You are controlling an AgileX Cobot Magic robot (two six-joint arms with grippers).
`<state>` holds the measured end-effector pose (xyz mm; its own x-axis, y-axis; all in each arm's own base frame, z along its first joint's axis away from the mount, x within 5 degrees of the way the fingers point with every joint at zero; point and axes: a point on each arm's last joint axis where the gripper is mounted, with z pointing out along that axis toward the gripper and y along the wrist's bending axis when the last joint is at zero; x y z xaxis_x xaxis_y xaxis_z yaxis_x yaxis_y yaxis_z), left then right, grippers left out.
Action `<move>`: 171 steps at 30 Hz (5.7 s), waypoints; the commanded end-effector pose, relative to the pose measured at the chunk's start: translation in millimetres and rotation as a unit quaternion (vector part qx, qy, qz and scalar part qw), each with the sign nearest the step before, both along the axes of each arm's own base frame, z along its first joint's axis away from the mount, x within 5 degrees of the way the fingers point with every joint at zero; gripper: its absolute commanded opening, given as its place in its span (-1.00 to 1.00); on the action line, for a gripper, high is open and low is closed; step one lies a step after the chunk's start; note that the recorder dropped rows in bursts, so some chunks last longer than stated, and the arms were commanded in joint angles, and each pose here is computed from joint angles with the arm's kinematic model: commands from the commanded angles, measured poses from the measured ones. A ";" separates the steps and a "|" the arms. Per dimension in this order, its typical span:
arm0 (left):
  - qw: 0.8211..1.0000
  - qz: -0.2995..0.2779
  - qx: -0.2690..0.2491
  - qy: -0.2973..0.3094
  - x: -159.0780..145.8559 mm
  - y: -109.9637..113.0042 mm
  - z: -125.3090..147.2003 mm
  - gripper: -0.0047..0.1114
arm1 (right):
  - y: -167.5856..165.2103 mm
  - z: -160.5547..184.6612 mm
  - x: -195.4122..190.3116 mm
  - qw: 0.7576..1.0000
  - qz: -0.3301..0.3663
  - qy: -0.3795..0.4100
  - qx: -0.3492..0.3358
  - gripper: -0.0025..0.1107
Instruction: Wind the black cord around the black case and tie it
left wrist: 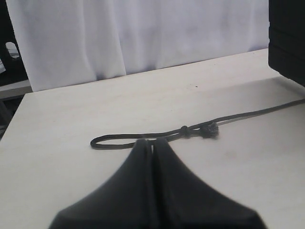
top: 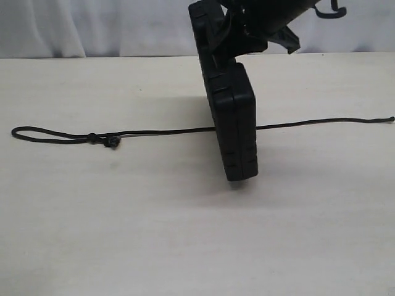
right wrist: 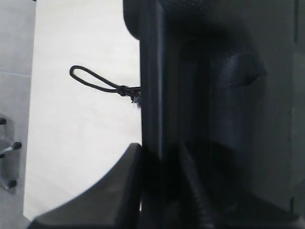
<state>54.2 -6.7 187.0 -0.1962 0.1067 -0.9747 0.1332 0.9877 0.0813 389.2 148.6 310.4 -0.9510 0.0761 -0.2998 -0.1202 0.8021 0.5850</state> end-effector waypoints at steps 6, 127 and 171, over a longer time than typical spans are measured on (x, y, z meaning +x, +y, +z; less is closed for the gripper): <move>1.000 -0.005 -0.005 -0.005 0.0 -0.7 0.4 -0.92 | -3.9 -10.1 -0.6 0.986 -0.021 -0.016 0.162 -0.88; 1.000 -0.005 -0.005 -0.005 0.0 -0.7 0.4 -0.92 | -44.0 -5.5 -7.0 0.979 0.016 -0.151 -0.133 -0.34; 1.000 -0.005 -0.004 -0.005 0.0 -0.6 0.4 -0.92 | 27.4 -0.3 -16.9 0.929 0.099 -0.211 -0.288 -0.37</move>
